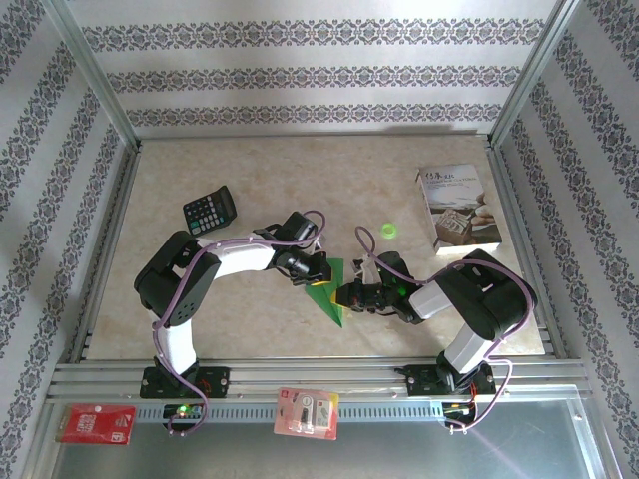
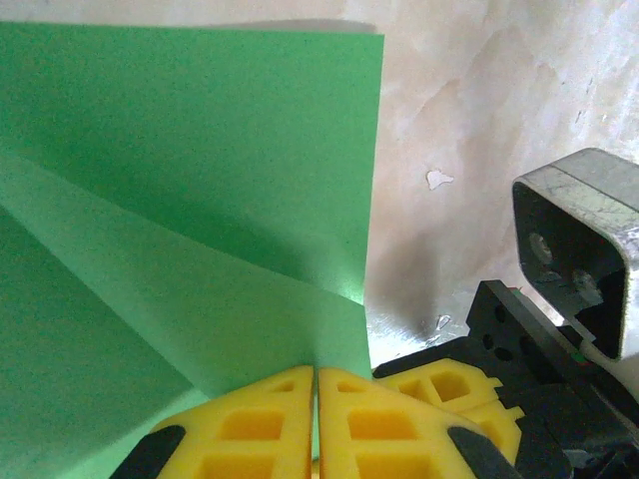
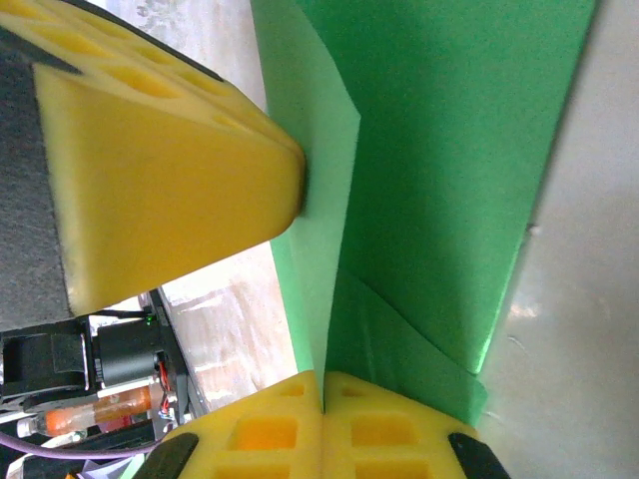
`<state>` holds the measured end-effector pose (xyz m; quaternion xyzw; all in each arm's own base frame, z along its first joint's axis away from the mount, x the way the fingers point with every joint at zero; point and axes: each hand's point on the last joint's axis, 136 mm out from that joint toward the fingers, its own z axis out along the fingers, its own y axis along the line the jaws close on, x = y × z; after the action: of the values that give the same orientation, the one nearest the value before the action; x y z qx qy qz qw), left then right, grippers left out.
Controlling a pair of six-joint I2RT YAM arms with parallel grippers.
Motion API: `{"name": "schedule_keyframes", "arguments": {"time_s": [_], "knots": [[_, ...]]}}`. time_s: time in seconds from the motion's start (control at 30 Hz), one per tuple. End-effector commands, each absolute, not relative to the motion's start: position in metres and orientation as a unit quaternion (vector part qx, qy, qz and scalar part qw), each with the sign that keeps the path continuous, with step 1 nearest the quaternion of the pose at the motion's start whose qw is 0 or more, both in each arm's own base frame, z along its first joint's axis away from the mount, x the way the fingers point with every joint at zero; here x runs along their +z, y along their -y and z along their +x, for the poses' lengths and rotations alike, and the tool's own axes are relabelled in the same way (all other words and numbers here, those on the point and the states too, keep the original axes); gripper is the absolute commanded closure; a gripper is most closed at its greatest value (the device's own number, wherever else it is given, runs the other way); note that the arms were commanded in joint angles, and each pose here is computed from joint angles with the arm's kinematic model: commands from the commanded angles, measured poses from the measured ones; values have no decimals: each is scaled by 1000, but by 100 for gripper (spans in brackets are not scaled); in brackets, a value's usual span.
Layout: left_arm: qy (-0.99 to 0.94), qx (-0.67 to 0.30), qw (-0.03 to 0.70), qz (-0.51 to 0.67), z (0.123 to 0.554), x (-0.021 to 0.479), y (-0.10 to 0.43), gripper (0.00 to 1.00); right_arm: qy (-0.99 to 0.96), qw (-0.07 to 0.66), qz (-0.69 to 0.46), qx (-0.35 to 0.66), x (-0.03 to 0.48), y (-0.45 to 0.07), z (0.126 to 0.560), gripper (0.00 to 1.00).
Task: Fold a paper plane with a square sheet of paper (pick it up from the middle)
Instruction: Fourth fold the wing at the center of the table.
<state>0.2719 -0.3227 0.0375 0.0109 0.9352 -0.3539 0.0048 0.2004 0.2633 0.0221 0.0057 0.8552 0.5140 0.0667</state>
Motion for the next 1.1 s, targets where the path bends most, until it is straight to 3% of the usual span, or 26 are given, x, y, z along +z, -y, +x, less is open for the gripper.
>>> {"name": "schedule_keyframes", "arguments": {"time_s": [0.0, 1.07], "knots": [[-930, -367, 6, 14, 275, 38, 334, 91, -872, 64, 25, 484, 3, -255, 200, 96], [-941, -339, -12, 12, 272, 12, 327, 91, -868, 76, 21, 491, 19, -254, 202, 88]]}}
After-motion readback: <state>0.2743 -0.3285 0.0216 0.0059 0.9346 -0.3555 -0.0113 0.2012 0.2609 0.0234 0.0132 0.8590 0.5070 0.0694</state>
